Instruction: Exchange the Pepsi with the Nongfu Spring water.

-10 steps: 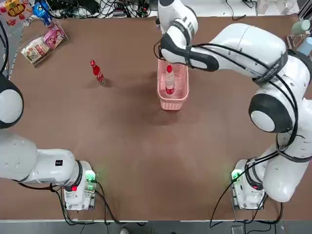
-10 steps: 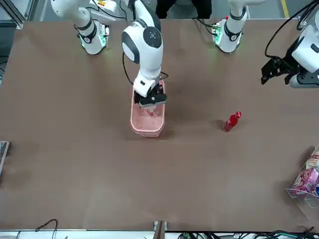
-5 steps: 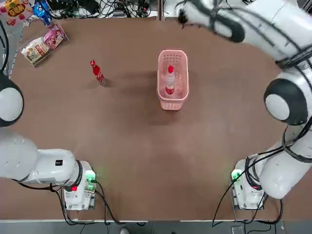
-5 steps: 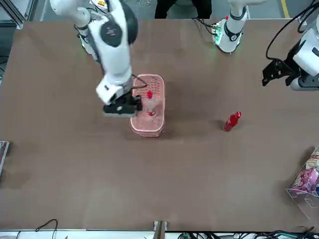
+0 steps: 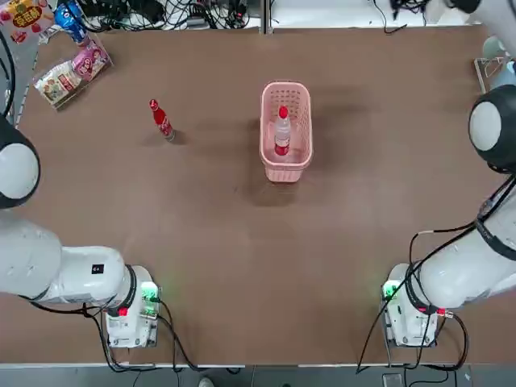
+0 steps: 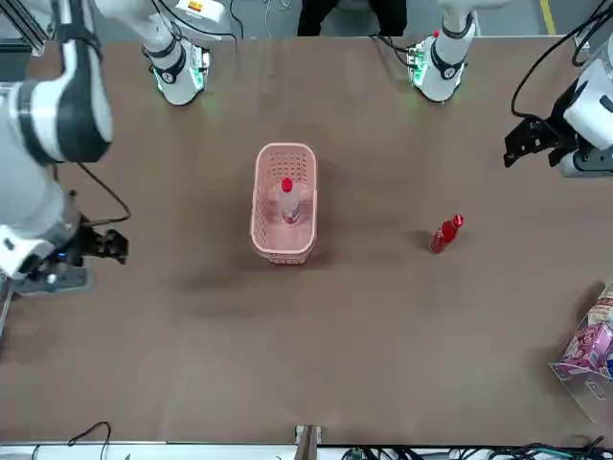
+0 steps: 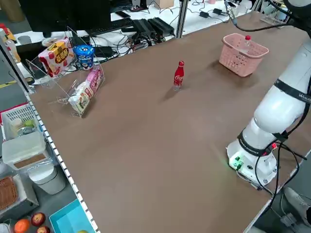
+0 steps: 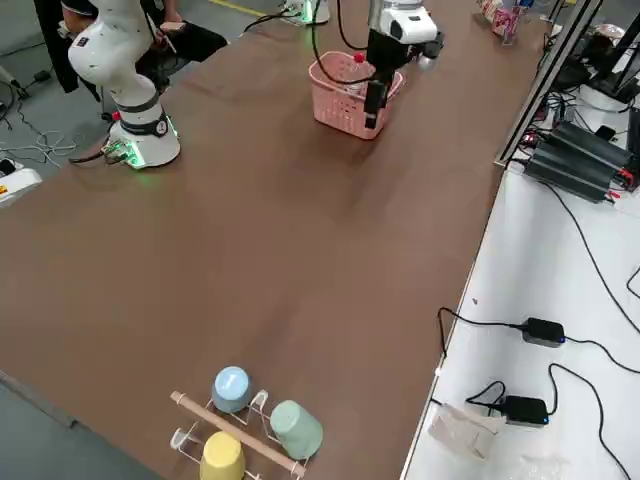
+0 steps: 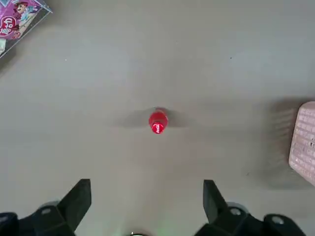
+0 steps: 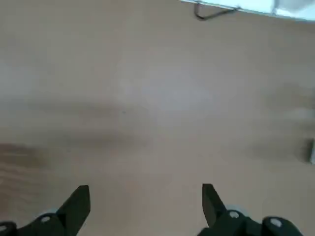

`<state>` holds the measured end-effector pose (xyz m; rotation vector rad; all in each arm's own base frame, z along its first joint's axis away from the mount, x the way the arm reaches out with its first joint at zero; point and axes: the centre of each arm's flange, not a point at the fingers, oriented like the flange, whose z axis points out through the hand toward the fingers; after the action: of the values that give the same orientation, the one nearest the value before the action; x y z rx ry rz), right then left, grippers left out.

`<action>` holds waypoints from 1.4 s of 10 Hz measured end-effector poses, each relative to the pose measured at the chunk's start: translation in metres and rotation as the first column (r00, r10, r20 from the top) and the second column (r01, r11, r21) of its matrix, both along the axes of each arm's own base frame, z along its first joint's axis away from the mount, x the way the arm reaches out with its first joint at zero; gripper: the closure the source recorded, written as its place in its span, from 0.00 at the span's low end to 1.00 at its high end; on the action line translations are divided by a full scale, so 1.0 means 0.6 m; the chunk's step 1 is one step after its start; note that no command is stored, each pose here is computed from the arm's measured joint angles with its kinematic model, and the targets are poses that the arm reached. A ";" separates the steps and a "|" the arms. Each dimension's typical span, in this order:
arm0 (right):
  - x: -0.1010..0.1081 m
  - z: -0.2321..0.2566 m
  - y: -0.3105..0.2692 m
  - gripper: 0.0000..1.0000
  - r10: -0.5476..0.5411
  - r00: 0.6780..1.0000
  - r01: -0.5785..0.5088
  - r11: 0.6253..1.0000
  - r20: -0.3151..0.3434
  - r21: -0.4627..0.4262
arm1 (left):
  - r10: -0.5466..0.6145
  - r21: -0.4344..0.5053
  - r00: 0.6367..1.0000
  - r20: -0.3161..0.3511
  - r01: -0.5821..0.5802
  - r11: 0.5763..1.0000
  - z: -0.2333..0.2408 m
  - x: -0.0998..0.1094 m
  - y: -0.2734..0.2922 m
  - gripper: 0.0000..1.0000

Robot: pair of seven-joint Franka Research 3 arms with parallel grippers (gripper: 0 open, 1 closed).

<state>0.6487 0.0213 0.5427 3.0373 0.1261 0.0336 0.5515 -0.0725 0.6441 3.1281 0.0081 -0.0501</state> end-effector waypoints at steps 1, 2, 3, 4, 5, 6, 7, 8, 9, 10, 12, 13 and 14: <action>-0.028 0.051 -0.032 0.00 -0.031 0.999 0.032 0.999 -0.014 0.037 | 0.001 0.000 1.000 -0.005 -0.001 1.000 -0.004 0.003 0.001 0.00; -0.064 0.104 -0.041 0.00 -0.058 0.998 0.060 0.996 -0.023 0.066 | 0.002 0.000 1.000 -0.006 -0.002 1.000 -0.007 0.005 0.002 0.00; -0.096 0.150 -0.038 0.00 -0.086 0.996 0.087 0.993 -0.012 0.083 | 0.002 -0.001 1.000 -0.007 -0.002 1.000 -0.009 0.006 0.002 0.00; -0.120 0.184 -0.030 0.00 -0.105 0.994 0.104 0.989 0.003 0.102 | 0.001 0.000 1.000 -0.005 -0.001 1.000 -0.010 0.007 0.001 0.00; -0.136 0.199 -0.024 0.00 -0.111 0.994 0.110 0.986 -0.003 0.128 | -0.001 -0.001 1.000 -0.003 0.001 1.000 -0.009 0.007 0.000 0.00; -0.144 0.202 -0.022 0.00 -0.119 0.993 0.121 0.982 -0.019 0.145 | -0.005 -0.001 1.000 -0.002 0.005 1.000 -0.008 0.007 -0.004 0.00; -0.146 0.201 -0.025 0.00 -0.127 0.992 0.129 0.980 -0.028 0.151 | -0.010 -0.001 1.000 -0.002 0.010 1.000 -0.008 0.006 -0.008 0.00; -0.146 0.198 -0.032 0.00 -0.134 0.990 0.137 0.979 -0.031 0.150 | -0.014 -0.001 1.000 -0.002 0.014 1.000 -0.008 0.006 -0.012 0.00; -0.146 0.197 -0.042 0.00 -0.145 0.989 0.148 0.978 -0.032 0.150 | -0.017 -0.001 1.000 -0.002 0.017 1.000 -0.008 0.005 -0.015 0.00; -0.145 0.197 -0.051 0.00 -0.154 0.988 0.157 0.977 -0.030 0.147 | -0.019 -0.001 1.000 -0.002 0.019 1.000 -0.008 0.005 -0.016 0.00; -0.145 0.198 -0.062 0.00 -0.166 0.986 0.168 0.975 -0.025 0.147 | -0.017 -0.001 1.000 -0.002 0.017 1.000 -0.008 0.005 -0.015 0.00; -0.144 0.198 -0.065 0.00 -0.170 0.985 0.172 0.974 -0.021 0.147 | -0.012 -0.001 1.000 -0.002 0.012 1.000 -0.008 0.006 -0.010 0.00; -0.143 0.198 -0.068 0.00 -0.174 0.985 0.174 0.974 -0.016 0.147 | -0.012 -0.001 1.000 -0.002 0.012 1.000 -0.008 0.006 -0.007 0.00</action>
<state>0.5628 -0.0197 0.6615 3.1837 -0.1494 0.0259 0.5554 -0.0767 0.6391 3.1274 -0.0111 -0.0531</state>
